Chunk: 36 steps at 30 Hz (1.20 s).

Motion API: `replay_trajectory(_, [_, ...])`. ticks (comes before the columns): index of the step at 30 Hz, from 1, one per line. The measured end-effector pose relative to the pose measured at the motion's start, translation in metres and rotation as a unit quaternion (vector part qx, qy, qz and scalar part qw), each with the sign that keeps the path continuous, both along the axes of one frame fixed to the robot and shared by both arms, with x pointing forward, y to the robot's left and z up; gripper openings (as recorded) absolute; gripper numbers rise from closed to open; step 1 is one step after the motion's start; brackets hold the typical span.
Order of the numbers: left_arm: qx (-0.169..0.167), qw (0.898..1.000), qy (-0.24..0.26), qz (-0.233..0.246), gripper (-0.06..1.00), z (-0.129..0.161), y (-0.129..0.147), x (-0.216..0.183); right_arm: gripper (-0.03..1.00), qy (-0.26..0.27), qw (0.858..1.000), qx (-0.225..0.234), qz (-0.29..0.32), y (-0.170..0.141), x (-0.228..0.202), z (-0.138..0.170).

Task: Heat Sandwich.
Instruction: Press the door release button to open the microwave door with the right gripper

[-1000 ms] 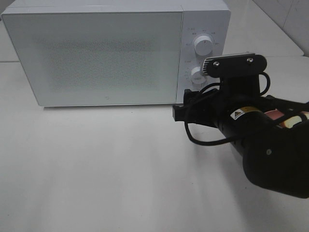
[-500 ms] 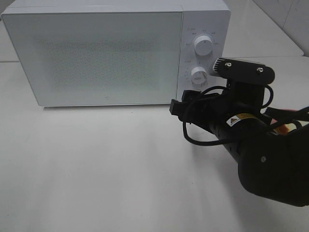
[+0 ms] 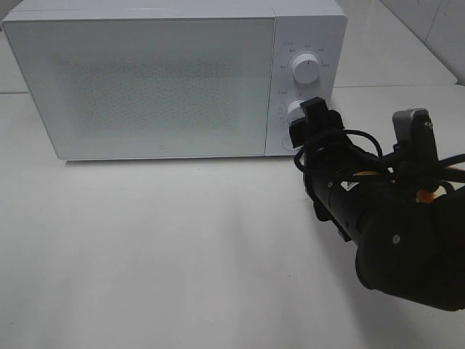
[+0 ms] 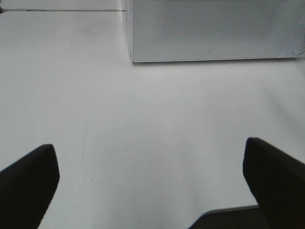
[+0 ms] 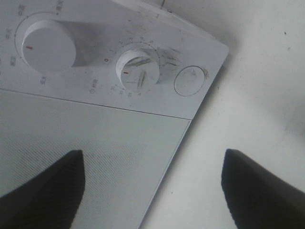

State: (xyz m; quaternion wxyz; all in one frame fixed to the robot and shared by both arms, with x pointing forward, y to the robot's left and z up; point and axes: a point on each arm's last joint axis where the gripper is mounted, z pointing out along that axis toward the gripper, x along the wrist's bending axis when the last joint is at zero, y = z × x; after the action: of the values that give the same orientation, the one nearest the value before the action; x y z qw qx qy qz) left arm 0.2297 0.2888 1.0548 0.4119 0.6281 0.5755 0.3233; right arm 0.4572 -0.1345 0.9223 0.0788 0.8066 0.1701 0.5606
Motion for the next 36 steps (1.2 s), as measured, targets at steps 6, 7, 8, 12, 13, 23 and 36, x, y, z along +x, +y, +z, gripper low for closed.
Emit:
replay_trajectory(6, [0.0, 1.0, 0.0, 0.0, 0.97, 0.0, 0.0, 0.0, 0.63, 0.012, 0.994, 0.106, -0.04, 0.0, 0.0, -0.001])
replay_trajectory(7, [0.0, 1.0, 0.0, 0.0, 0.97, 0.0, 0.0, 0.0, 0.59, 0.017, 0.992, 0.116, -0.042, 0.001, -0.001, -0.002])
replay_trajectory(8, [0.0, 1.0, 0.0, 0.0, 0.97, 0.0, 0.0, 0.0, 0.54, 0.02, 0.991, 0.121, -0.044, 0.001, -0.001, -0.002])
replay_trajectory(12, [0.0, 1.0, 0.0, 0.0, 0.97, 0.0, 0.0, 0.0, 0.31, 0.024, 0.989, 0.135, -0.049, 0.001, -0.001, -0.002])
replay_trajectory(13, [0.0, 1.0, 0.0, 0.0, 0.97, 0.0, 0.0, 0.0, 0.23, 0.025, 0.989, 0.136, -0.049, 0.001, -0.001, -0.003])
replay_trajectory(23, [0.0, 1.0, 0.0, 0.0, 0.97, 0.0, 0.0, 0.0, 0.0, 0.035, 0.988, 0.14, -0.052, 0.001, -0.001, -0.004])
replay_trajectory(36, [0.0, 1.0, 0.0, 0.0, 0.97, 0.0, 0.0, 0.0, 0.0, 0.055, 0.985, 0.149, -0.071, -0.002, 0.009, -0.026])
